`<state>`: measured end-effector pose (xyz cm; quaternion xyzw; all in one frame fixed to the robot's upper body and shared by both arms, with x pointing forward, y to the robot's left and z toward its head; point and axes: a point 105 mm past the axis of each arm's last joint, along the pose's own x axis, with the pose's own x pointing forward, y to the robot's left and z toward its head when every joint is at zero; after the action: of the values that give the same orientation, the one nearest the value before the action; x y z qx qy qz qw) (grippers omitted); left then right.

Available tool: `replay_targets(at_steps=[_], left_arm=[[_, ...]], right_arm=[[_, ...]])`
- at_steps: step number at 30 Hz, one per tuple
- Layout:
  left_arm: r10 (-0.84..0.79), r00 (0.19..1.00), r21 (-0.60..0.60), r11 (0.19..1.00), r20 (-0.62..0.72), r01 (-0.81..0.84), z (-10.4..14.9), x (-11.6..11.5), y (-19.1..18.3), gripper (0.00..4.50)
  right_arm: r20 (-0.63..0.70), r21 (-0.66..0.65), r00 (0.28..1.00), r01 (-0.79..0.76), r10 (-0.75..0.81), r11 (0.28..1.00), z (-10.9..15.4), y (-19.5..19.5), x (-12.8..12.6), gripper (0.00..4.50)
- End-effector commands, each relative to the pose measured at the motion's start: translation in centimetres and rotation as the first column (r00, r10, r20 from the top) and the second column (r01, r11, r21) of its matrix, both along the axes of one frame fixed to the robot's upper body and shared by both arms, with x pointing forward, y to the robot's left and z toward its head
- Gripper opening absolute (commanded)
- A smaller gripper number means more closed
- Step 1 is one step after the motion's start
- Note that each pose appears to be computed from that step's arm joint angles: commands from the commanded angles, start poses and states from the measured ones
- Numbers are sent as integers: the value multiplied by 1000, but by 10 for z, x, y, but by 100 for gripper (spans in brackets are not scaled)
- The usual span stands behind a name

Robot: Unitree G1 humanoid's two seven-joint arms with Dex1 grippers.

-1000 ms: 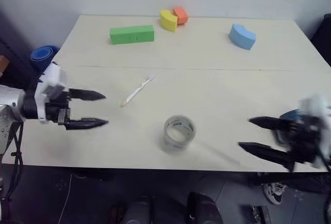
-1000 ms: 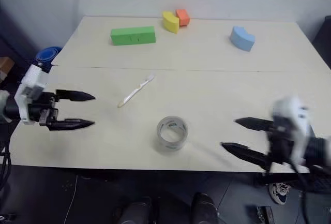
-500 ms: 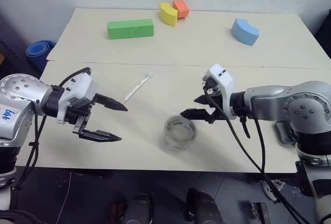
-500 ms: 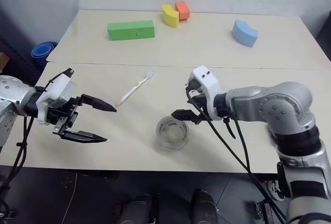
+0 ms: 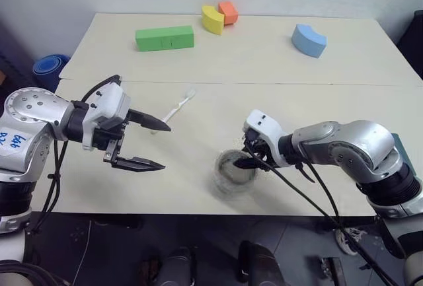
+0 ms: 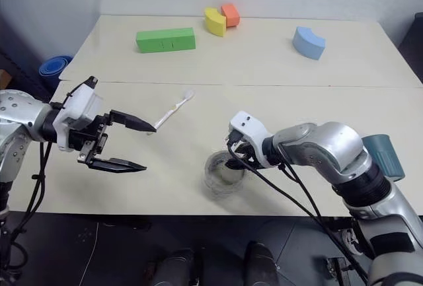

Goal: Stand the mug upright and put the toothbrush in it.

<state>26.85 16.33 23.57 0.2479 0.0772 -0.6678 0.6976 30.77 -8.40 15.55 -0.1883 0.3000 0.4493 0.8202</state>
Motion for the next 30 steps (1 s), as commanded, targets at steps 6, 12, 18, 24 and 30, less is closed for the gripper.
replay_targets(at_steps=[6, 12, 18, 24, 30], left_arm=[[-34, 999, -26, 999, 39, 35, 8, -2, -13, 450], [-54, 998, -57, 997, 35, 56, 7, 0, -22, 450], [-94, 995, -107, 990, 32, 97, 16, 4, -33, 450], [-189, 982, -192, 964, 2, 186, 20, -3, -63, 450], [-270, 963, -266, 929, -8, 259, 14, -6, -95, 450]], right_arm=[[22, 25, 999, 24, -24, 999, 3, -6, 1, 49], [30, 61, 995, 95, -97, 994, 12, -17, 1, 49], [49, 118, 991, 114, -121, 986, 34, -20, -2, 27], [203, 197, 849, 452, -487, 870, 121, -132, 18, 27], [250, 235, 449, 832, -858, 503, 155, -305, -2, 27]])
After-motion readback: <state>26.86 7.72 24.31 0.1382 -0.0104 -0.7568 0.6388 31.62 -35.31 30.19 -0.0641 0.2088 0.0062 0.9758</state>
